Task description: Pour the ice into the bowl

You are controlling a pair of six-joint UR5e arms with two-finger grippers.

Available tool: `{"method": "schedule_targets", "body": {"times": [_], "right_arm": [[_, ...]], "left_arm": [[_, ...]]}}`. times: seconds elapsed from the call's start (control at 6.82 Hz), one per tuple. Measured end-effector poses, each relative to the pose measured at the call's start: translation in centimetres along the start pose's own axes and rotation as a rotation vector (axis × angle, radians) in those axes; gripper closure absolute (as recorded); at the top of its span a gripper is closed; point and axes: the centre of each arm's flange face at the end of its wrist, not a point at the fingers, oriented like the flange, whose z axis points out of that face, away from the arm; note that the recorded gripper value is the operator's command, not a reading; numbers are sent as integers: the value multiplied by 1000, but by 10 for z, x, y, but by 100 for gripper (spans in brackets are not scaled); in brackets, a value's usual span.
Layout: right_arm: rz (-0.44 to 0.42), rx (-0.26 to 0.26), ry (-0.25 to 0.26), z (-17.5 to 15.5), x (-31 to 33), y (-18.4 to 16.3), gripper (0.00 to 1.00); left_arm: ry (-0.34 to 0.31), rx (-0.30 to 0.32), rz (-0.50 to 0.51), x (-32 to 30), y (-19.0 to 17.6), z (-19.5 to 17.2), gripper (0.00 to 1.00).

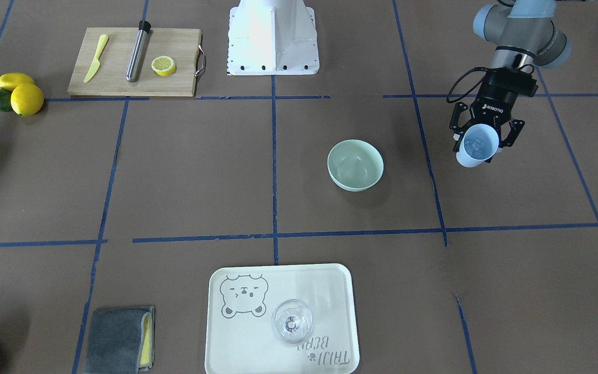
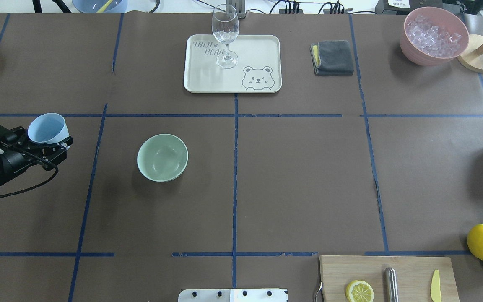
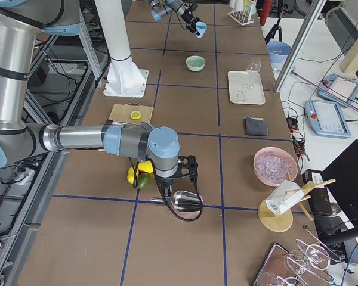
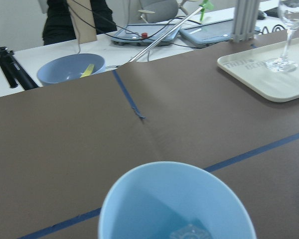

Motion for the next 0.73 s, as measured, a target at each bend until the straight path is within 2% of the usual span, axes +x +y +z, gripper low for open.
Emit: {"method": "schedule_targets", "body": {"times": [0.15, 0.29, 0.44, 0.73], "right_arm": [[1, -1, -1, 1, 0, 1, 0], [1, -2, -1, 1, 0, 1, 0], [1, -2, -1, 1, 0, 2, 0], [2, -3, -1, 1, 1, 2, 0]], "left_arm": [[-8, -2, 7, 3, -2, 6, 100], [-58, 4, 19, 8, -8, 17, 100], [-135, 20, 65, 18, -18, 30, 100], [-260, 43, 261, 43, -24, 45, 100]]}}
